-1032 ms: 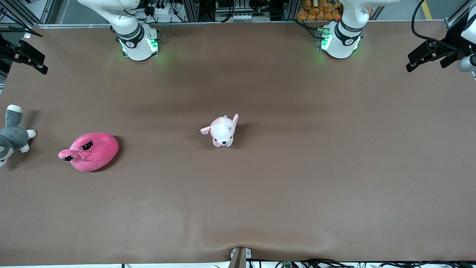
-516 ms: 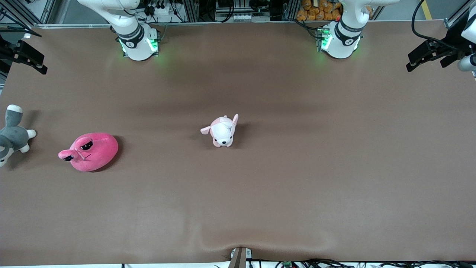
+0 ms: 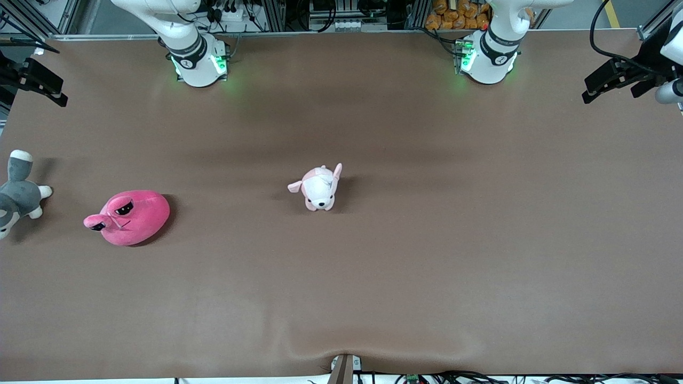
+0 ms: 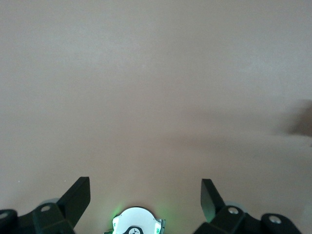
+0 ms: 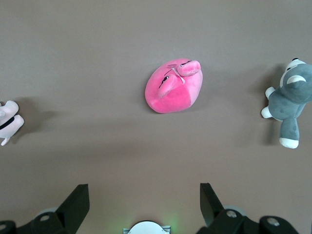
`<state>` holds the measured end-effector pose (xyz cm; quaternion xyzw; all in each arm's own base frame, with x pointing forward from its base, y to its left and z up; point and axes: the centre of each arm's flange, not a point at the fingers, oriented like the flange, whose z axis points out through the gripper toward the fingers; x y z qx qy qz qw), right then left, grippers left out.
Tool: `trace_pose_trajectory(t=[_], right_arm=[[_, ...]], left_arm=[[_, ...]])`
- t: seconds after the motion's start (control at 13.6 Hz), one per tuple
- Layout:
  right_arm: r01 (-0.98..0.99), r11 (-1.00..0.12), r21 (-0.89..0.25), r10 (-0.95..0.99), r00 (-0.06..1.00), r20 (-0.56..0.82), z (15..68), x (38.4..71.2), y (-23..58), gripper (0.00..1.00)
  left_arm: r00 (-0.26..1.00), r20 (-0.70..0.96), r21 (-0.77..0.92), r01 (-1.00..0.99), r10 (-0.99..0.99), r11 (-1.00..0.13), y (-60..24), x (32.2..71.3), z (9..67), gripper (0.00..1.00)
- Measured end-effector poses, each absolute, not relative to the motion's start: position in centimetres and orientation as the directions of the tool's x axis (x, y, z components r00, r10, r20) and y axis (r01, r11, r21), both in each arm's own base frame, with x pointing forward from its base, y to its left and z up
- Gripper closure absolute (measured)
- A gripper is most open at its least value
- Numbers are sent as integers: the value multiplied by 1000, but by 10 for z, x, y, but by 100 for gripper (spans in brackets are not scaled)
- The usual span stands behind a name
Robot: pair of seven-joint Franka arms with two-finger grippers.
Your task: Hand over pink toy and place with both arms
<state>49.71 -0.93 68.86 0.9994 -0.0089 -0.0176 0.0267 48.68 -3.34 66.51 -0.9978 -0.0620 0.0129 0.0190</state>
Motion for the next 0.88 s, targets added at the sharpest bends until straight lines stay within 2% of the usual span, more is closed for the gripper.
trace_pose_trajectory(t=[0.88], right_arm=[[-20,-998,53,-22,999,-36,688,497,-11,0]], left_arm=[[992,-28,-41,121,122,-992,-34,488,663,0]])
